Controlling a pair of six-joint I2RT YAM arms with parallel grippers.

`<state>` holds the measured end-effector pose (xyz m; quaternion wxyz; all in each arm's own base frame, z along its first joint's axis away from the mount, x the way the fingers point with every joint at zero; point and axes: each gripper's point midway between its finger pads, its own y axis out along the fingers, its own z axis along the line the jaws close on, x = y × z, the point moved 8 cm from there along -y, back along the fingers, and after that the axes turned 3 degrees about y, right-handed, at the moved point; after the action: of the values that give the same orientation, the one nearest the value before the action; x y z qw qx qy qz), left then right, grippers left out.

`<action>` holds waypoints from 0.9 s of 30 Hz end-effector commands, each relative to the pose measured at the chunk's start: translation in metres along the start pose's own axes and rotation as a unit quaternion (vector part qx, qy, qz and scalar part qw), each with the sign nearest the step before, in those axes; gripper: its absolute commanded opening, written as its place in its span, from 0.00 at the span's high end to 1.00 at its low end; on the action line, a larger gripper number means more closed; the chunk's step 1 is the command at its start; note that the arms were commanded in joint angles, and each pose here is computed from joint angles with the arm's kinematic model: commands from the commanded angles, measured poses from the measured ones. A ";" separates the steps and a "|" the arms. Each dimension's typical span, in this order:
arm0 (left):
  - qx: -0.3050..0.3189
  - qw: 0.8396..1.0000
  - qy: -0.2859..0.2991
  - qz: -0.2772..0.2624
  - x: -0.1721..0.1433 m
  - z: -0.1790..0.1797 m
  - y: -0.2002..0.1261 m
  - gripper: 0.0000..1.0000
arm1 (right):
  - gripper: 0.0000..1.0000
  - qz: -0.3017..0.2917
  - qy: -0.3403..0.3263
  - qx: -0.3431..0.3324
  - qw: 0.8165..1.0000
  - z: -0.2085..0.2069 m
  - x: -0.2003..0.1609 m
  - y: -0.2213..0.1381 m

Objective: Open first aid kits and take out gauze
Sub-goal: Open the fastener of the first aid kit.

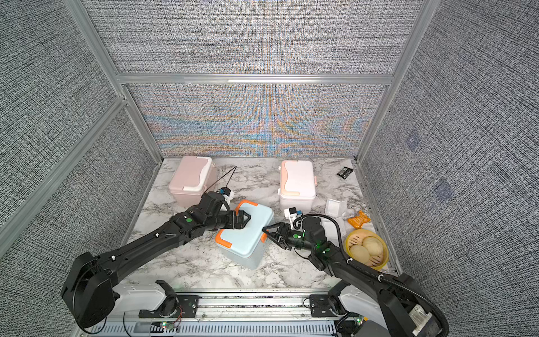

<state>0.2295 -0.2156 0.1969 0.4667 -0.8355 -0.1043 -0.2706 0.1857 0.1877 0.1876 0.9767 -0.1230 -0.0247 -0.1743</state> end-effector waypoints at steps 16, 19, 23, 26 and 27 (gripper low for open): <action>0.102 0.988 0.007 0.117 -0.044 0.029 0.008 0.02 | 0.43 0.029 -0.032 0.062 0.997 0.029 -0.002 -0.020; 0.102 0.988 0.008 0.118 -0.044 0.029 0.009 0.02 | 0.41 0.029 -0.029 0.051 0.998 0.024 -0.002 -0.022; 0.101 0.988 0.009 0.113 -0.043 0.028 0.007 0.02 | 0.31 0.030 -0.033 0.029 0.999 0.020 -0.003 -0.025; 0.107 0.988 0.013 0.107 -0.040 0.028 0.002 0.00 | 0.22 0.021 -0.042 0.003 0.999 0.016 -0.004 -0.029; 0.108 0.989 0.013 0.105 -0.039 0.027 -0.001 0.00 | 0.20 0.017 -0.045 -0.010 0.999 0.014 -0.005 -0.031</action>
<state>0.2303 -0.2206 0.1941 0.4707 -0.8332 -0.1060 -0.2702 0.1736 0.1681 0.2150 0.9809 -0.1046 -0.0591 -0.1530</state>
